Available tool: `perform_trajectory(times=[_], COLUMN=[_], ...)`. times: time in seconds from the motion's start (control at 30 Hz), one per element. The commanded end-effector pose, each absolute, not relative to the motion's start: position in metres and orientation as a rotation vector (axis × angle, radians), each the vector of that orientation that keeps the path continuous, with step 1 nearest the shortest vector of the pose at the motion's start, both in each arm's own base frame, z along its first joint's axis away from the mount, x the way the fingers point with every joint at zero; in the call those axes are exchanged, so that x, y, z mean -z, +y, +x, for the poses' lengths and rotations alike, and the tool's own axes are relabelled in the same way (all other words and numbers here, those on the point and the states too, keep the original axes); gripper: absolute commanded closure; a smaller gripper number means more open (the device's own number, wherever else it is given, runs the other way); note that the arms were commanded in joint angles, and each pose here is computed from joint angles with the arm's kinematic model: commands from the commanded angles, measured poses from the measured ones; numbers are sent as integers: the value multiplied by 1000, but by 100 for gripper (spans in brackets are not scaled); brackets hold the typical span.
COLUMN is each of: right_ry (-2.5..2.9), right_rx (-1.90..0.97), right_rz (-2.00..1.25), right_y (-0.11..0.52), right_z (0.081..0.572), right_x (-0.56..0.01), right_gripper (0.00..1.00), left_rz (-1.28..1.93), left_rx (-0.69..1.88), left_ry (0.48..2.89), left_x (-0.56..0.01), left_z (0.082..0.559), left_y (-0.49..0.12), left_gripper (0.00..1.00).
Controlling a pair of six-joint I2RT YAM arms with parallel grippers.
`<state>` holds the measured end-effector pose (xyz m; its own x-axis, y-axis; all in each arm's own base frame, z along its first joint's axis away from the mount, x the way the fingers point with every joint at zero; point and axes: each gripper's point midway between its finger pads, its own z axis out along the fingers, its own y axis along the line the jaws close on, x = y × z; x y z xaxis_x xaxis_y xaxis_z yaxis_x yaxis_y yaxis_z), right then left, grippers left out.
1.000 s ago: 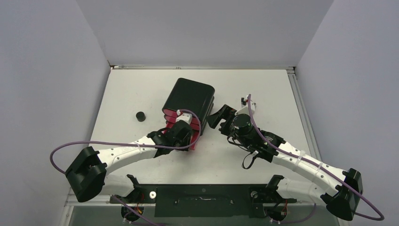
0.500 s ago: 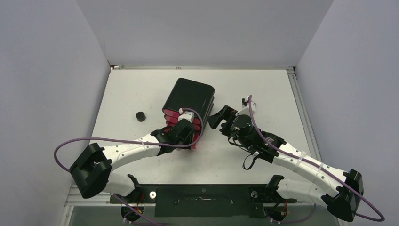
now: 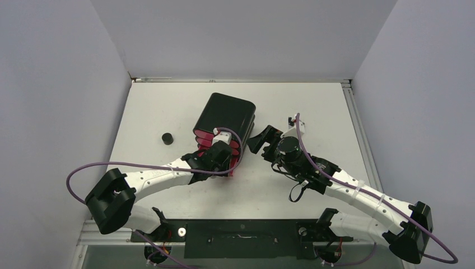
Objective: Organize the makeup
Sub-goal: Place the makeup in the drawer.
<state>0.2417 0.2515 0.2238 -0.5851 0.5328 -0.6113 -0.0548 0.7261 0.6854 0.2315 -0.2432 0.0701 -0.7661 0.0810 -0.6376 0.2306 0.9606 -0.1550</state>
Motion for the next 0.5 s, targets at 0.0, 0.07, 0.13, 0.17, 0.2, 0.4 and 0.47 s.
perform_trajectory(times=[0.0, 0.07, 0.13, 0.17, 0.2, 0.4, 0.47], right_ry=[2021, 2024, 2026, 2027, 2028, 2028, 2029], right_rx=[-842, -842, -842, -840, -840, -836, -838], right_rz=[378, 377, 376, 377, 379, 379, 379], right_y=[247, 247, 248, 247, 247, 247, 247], right_z=[245, 245, 245, 245, 245, 246, 245], right_x=[-229, -229, -228, -227, -226, -226, -225], right_gripper=[18, 18, 18, 18, 18, 18, 18], left_rz=[173, 178, 178, 178, 180, 174, 170], left_rx=[337, 336, 334, 339, 343, 352, 359], left_ry=[2320, 2324, 2327, 2325, 2324, 2315, 2307], left_x=[-93, -88, -85, -84, -83, -85, -88], left_z=[255, 256, 256, 256, 256, 254, 254], left_y=[-257, -259, -260, -261, -262, -259, -259], left_gripper=[76, 74, 74, 73, 71, 57, 55])
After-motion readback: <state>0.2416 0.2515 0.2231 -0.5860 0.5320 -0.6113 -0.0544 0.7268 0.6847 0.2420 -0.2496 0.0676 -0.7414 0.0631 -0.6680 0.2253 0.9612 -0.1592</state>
